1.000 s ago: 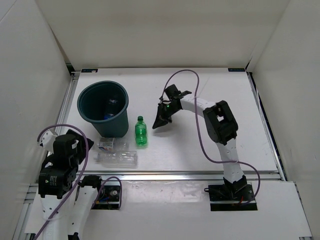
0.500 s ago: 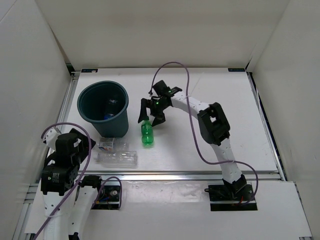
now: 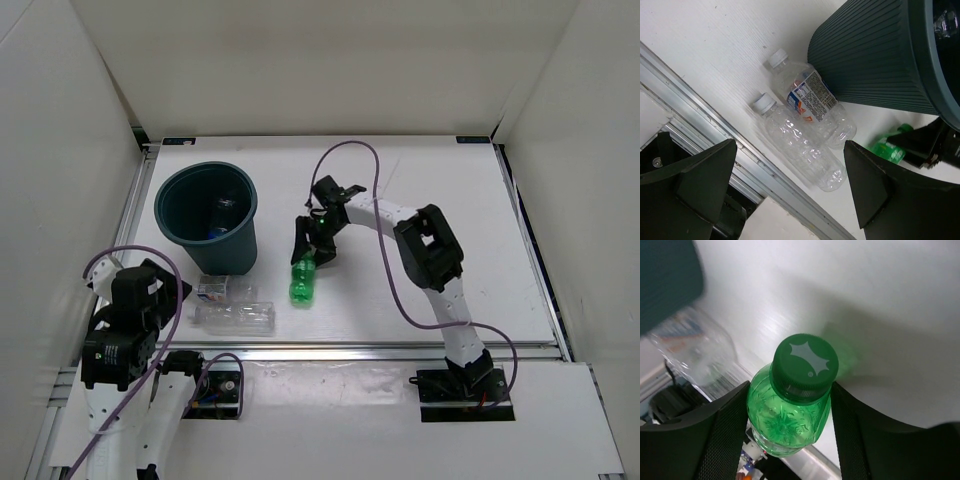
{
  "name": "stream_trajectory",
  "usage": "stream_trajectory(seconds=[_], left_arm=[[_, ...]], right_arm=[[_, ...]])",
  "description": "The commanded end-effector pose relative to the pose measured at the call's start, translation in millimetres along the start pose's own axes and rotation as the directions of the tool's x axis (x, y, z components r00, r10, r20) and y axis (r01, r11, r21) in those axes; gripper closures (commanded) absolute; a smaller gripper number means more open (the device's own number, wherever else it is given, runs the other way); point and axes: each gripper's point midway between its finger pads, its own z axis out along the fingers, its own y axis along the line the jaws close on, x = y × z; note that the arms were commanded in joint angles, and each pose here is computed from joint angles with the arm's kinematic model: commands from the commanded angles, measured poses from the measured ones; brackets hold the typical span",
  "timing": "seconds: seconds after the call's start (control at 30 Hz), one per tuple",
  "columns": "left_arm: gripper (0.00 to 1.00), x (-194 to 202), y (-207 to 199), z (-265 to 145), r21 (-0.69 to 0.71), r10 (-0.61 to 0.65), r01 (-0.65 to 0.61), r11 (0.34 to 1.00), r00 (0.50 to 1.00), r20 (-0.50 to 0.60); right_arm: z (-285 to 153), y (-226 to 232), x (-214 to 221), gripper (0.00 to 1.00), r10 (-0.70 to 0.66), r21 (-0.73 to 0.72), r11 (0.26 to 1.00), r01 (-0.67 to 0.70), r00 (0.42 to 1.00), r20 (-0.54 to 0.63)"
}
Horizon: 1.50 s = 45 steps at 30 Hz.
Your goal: Put the plastic bottles in the bin
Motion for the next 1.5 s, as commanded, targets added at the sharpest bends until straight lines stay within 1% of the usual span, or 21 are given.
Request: stream_trajectory(seconds=[0.0, 0.07, 0.2, 0.23, 0.3, 0.33, 0.4, 0.43, 0.47, 0.53, 0.57, 0.7, 0.73, 0.77, 0.83, 0.87, 0.93, 1.1, 1.13, 1.2, 1.47], left_arm=[[0.01, -3, 0, -4, -0.004, -0.045, 0.045, 0.999, 0.999, 0.012], [0.01, -3, 2, -3, -0.009, -0.062, 0.062, 0.998, 0.998, 0.021], [0.01, -5, 5, 1, -0.013, -0.076, 0.077, 0.997, 0.996, 0.049], [0.01, -6, 3, 0, 0.001, -0.097, 0.097, 0.995, 0.994, 0.059], [0.01, -4, 0, 4, 0.019, -0.113, 0.112, 0.993, 0.992, 0.057], [0.01, -4, -1, 4, 0.02, -0.13, 0.129, 0.991, 0.99, 0.057], [0.01, 0, -5, 8, 0.033, -0.139, 0.138, 0.99, 0.99, 0.038], [0.01, -1, -7, 8, 0.041, -0.156, 0.154, 0.987, 0.987, 0.042], [0.01, 0, -14, 9, 0.056, -0.165, 0.163, 0.985, 0.986, 0.022], [0.01, 1, -21, 12, 0.067, -0.163, 0.163, 0.984, 0.987, 0.001], [0.01, 5, -26, 16, 0.062, -0.154, 0.156, 0.986, 0.988, -0.03], [0.01, 5, -45, 18, 0.065, -0.13, 0.136, 0.989, 0.986, -0.1], [0.01, 2, -50, 16, 0.07, -0.141, 0.149, 0.986, 0.984, -0.108], [0.01, 6, -49, 20, 0.041, -0.153, 0.16, 0.986, 0.98, -0.126], [0.01, 11, -53, 23, 0.019, -0.151, 0.157, 0.987, 0.973, -0.172], [0.01, 12, -54, 25, 0.008, -0.165, 0.169, 0.986, 0.97, -0.177], [0.01, 23, -53, 29, -0.01, -0.166, 0.168, 0.986, 0.961, -0.219], [0.01, 34, -59, 32, 0.013, -0.283, 0.295, 0.956, 0.927, -0.247], [0.01, 36, -59, 29, 0.023, -0.321, 0.337, 0.941, 0.913, -0.251], [0.01, 51, -50, 35, -0.028, -0.408, 0.416, 0.909, 0.873, -0.268], [0.01, 103, -24, 72, -0.073, -0.589, 0.597, 0.799, 0.753, -0.294]], right_arm=[[-13, -68, 22, 0.77, 0.053, 0.216, 0.975, -0.052, 0.999, -0.001], [-52, -60, 17, 0.86, 0.062, 0.202, 0.976, -0.078, 0.994, 0.086], [-145, -2, -1, 0.87, 0.001, 0.101, 0.994, -0.035, 0.949, 0.314], [-185, 31, -13, 0.87, -0.033, 0.067, 0.998, 0.004, 0.903, 0.427], [-225, 69, -28, 0.87, -0.076, 0.024, 0.997, 0.075, 0.842, 0.534], [-258, 111, -42, 0.87, -0.117, -0.02, 0.986, 0.166, 0.775, 0.621], [-280, 157, -52, 0.87, -0.184, -0.008, 0.964, 0.264, 0.693, 0.698], [-270, 170, -68, 0.87, -0.211, -0.005, 0.954, 0.301, 0.68, 0.702], [-308, 215, -71, 0.87, -0.241, -0.014, 0.916, 0.401, 0.577, 0.78], [-288, 247, -84, 0.83, -0.291, -0.009, 0.872, 0.489, 0.533, 0.795], [-285, 271, -85, 0.8, -0.294, -0.02, 0.84, 0.542, 0.485, 0.824], [-229, 296, -87, 0.67, -0.32, -0.029, 0.798, 0.603, 0.463, 0.827], [-234, 310, -84, 0.65, -0.333, -0.018, 0.771, 0.637, 0.427, 0.841], [-217, 316, -74, 0.61, -0.353, -0.038, 0.752, 0.658, 0.451, 0.82], [-202, 322, -59, 0.37, -0.393, -0.068, 0.703, 0.708, 0.466, 0.793], [-187, 310, -58, 0.26, -0.423, -0.057, 0.708, 0.704, 0.487, 0.764], [-198, 307, -51, 0.0, -0.443, -0.028, 0.71, 0.704, 0.478, 0.758], [-284, 287, -46, 0.0, -0.433, 0.129, 0.769, 0.626, 0.36, 0.826], [-288, 275, -45, 0.0, -0.434, 0.142, 0.787, 0.601, 0.375, 0.819], [-320, 266, -43, 0.0, -0.415, 0.163, 0.806, 0.569, 0.348, 0.841], [-321, 222, -5, 0.0, -0.453, 0.181, 0.838, 0.514, 0.472, 0.756]])
